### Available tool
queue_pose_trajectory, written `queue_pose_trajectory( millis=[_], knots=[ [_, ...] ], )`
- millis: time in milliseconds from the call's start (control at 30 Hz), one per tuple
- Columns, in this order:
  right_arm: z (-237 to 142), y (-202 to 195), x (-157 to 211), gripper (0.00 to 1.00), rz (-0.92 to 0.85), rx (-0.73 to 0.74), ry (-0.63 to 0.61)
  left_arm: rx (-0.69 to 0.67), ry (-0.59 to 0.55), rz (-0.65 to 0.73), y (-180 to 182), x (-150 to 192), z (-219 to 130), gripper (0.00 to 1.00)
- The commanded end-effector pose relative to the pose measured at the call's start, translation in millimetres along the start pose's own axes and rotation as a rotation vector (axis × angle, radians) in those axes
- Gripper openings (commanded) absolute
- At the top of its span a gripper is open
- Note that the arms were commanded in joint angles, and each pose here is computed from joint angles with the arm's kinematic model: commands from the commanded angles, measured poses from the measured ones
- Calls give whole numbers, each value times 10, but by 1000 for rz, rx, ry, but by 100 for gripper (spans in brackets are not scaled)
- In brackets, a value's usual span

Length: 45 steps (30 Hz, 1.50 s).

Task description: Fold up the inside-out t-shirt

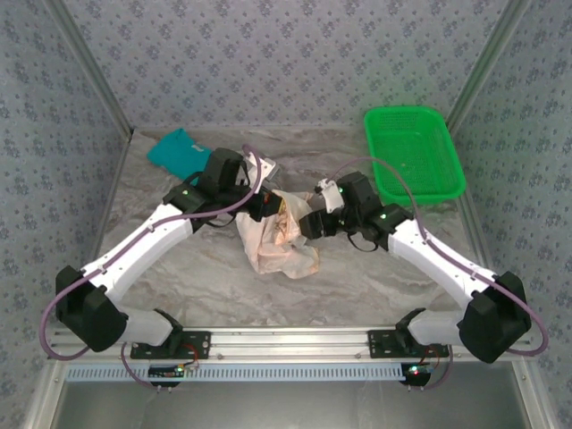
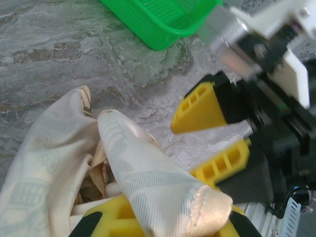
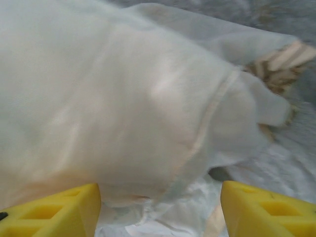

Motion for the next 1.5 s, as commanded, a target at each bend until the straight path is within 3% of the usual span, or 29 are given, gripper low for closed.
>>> queue_pose_trajectory(
  millis=[0, 267, 400, 533, 567, 667, 733, 867, 967, 1133, 1200, 1300, 1467],
  knots=[
    [-65, 304, 55, 71, -81, -131, -75, 5, 25, -16, 7, -57, -36, 0],
    [-318, 426, 63, 73, -144, -72, -118, -11, 27, -33, 64, -107, -4, 0],
    [-169, 397, -27, 76, -126, -17, -122, 9, 40, -40, 63, -101, 26, 0],
    [46, 461, -172, 71, -115, 29, -116, 10, 40, -56, 76, -102, 46, 0],
    [74, 455, -202, 65, -108, 77, -129, 12, 41, -58, 78, -104, 51, 1],
    [80, 363, -264, 16, -94, 144, -146, 15, 37, -53, 82, -110, 56, 3],
    [-50, 269, -333, 0, -91, 174, -164, 8, 35, -49, 111, -113, 46, 4],
    [-527, 171, -593, 0, -110, 176, -262, -34, -1, -55, 266, -183, -43, 12],
    [-906, 184, -878, 0, -152, 224, -336, -55, -31, -73, 397, -287, -70, 24],
    [-1412, 274, -1308, 0, -182, 319, -442, -18, -56, -84, 412, -557, -41, 33],
    [-1565, 323, -1434, 0, -185, 332, -488, 25, -65, -82, 343, -656, -45, 36],
    [-1691, 360, -1559, 0, -170, 354, -512, 148, -40, -76, 159, -680, -7, 53],
    [-1735, 266, -1649, 0, -81, 455, -481, 248, 5, 47, -394, -228, 202, 68]
  ],
)
Point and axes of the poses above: each hand's point on the last joint's axis, 136 mm out from that joint toward the fingers, its own z axis out along the fingers, its own y axis along the line the jaws close on, x = y × z, the point moved 8 cm from there along -z, back along the fingers, and after that the axes turned 10 degrees about -z, right-handed, at the moved point
